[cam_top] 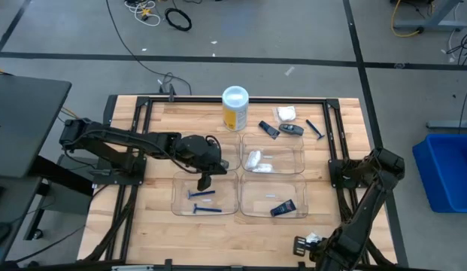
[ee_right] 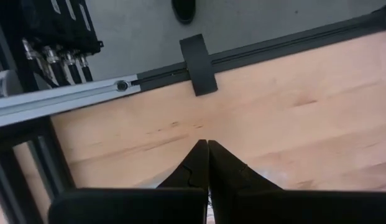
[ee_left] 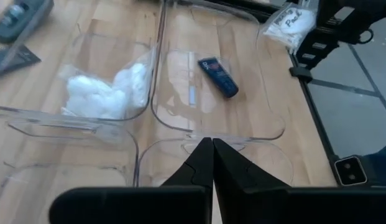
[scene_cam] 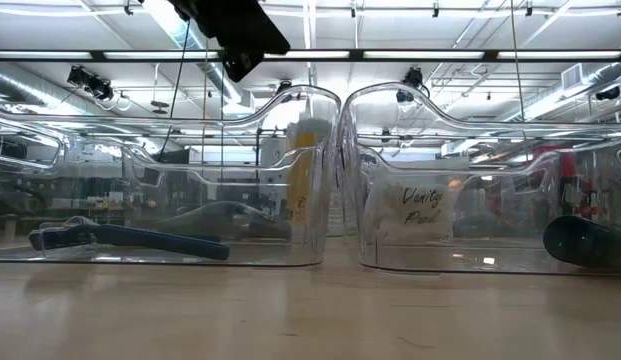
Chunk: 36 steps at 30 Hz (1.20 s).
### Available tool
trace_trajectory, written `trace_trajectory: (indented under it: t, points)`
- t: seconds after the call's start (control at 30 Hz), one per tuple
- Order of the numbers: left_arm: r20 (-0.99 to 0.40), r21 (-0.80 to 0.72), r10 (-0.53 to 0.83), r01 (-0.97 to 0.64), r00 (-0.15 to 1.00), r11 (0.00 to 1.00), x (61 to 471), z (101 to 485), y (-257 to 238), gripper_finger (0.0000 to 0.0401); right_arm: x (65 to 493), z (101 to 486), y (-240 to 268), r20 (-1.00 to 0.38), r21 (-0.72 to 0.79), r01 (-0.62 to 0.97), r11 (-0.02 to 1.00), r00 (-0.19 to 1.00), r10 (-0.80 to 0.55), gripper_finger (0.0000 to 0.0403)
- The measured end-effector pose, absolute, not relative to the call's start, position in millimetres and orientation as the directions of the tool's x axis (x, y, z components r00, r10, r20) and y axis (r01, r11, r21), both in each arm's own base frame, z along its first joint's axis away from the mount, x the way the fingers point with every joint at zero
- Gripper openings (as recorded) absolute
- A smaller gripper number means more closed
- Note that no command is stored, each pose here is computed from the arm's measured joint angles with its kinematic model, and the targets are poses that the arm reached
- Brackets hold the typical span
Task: Pick & Place Travel size toiletries
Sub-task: Put the transparent vanity pack into the top right transparent bin
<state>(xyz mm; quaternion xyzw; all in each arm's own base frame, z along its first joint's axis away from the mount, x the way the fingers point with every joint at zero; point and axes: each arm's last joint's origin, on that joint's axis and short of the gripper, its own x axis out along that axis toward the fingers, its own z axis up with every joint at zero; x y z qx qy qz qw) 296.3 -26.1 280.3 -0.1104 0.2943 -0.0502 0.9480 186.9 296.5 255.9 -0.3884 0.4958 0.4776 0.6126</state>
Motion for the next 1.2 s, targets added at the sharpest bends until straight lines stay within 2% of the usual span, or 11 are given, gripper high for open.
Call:
trace_trajectory:
  t: [0.23,0.5,0.83,1.2]
  points:
    - [-0.518,-0.199,-0.130,0.028,0.845,0.980,282.8,295.7,-24.2,0.0004,189.6,272.2,296.6,-0.975,0.001,-0.956,0.294,0.064,0.211,0.0003]
    - [-0.483,-0.162,-0.132,0.059,0.865,0.985,265.5,312.3,-22.8,0.0004,197.6,282.5,294.0,-0.970,-0.081,-0.942,0.326,0.149,0.190,0.0003]
    - [-0.480,-0.160,-0.139,0.069,0.866,0.985,260.5,315.8,-22.6,0.0004,228.4,283.2,271.8,-0.947,-0.261,-0.866,0.426,0.314,0.058,0.0004]
    - [-0.497,-0.167,-0.140,0.064,0.856,0.984,259.6,314.2,-22.6,0.0005,261.6,286.0,249.0,-0.897,-0.385,-0.757,0.527,0.442,-0.020,0.0004]
